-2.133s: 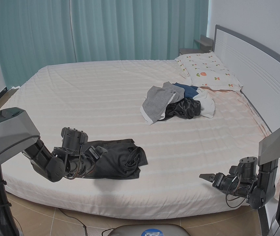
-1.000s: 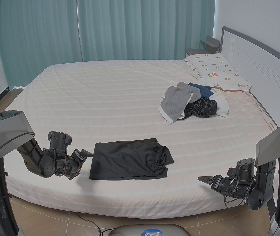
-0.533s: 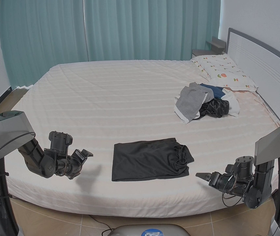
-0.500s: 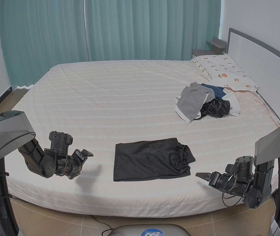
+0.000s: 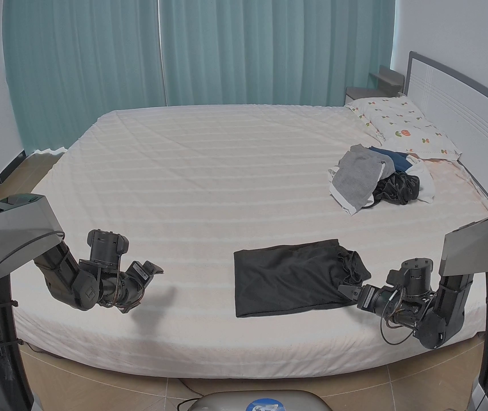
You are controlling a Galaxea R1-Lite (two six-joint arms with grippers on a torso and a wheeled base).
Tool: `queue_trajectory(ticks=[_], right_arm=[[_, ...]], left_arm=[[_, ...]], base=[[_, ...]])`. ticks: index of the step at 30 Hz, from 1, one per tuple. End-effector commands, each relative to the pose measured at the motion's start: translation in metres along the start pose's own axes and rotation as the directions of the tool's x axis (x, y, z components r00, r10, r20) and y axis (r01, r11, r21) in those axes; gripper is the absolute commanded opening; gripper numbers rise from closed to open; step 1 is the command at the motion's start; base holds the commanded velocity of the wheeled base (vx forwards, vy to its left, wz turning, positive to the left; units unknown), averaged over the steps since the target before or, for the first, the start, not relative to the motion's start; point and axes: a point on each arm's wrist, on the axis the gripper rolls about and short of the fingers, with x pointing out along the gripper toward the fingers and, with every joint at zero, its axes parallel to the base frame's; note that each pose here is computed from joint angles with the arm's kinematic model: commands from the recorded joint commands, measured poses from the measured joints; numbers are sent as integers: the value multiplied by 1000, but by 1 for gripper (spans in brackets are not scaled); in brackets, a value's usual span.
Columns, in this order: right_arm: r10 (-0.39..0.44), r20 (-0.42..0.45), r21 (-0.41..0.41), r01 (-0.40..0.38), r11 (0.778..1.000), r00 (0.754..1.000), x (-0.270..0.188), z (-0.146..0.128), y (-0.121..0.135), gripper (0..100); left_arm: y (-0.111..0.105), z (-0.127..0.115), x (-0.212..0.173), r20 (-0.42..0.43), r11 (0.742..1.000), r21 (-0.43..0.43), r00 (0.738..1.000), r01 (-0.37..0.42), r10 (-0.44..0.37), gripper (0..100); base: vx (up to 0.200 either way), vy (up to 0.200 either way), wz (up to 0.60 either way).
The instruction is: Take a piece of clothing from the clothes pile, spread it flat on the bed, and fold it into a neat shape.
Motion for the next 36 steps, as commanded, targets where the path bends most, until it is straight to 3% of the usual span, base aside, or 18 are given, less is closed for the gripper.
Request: queue_trajectory(ticks=[1, 8, 15, 16, 23, 33, 34, 36], right_arm=[[-93, 21, -14, 93, 996, 995, 32, -5, -8, 100], [-156, 50, -41, 158, 987, 987, 30, -8, -13, 100], [-167, 40, -58, 169, 984, 985, 25, -10, -15, 100], [-167, 42, -57, 169, 984, 985, 25, -10, -15, 0], [-166, 82, -46, 170, 984, 983, 13, -5, -20, 0], [-166, 73, -39, 170, 985, 983, 11, -4, -23, 0], [-167, 70, -39, 170, 985, 984, 10, -5, -23, 100], [-169, 64, -39, 171, 984, 984, 8, -6, -24, 100]], left_arm=[[2, -1, 1, -2, 1000, 2, 1000, -7, 7, 100], [3, -2, 1, -3, 1000, 5, 1000, -12, 12, 100], [3, -4, 2, -6, 1000, 9, 1000, -14, 14, 100], [3, -4, 2, -7, 1000, 8, 1000, -15, 15, 100], [3, -4, 2, -7, 1000, 8, 1000, -17, 17, 100], [3, -4, 2, -7, 1000, 9, 1000, -17, 17, 100], [3, -5, 2, -8, 1000, 9, 1000, -16, 16, 100], [2, -3, 2, -3, 1000, 7, 1000, -10, 10, 100]], base=[[0, 0, 0], [0, 0, 0], [0, 0, 0], [0, 0, 0], [0, 0, 0], [0, 0, 0], [0, 0, 0], [0, 0, 0]])
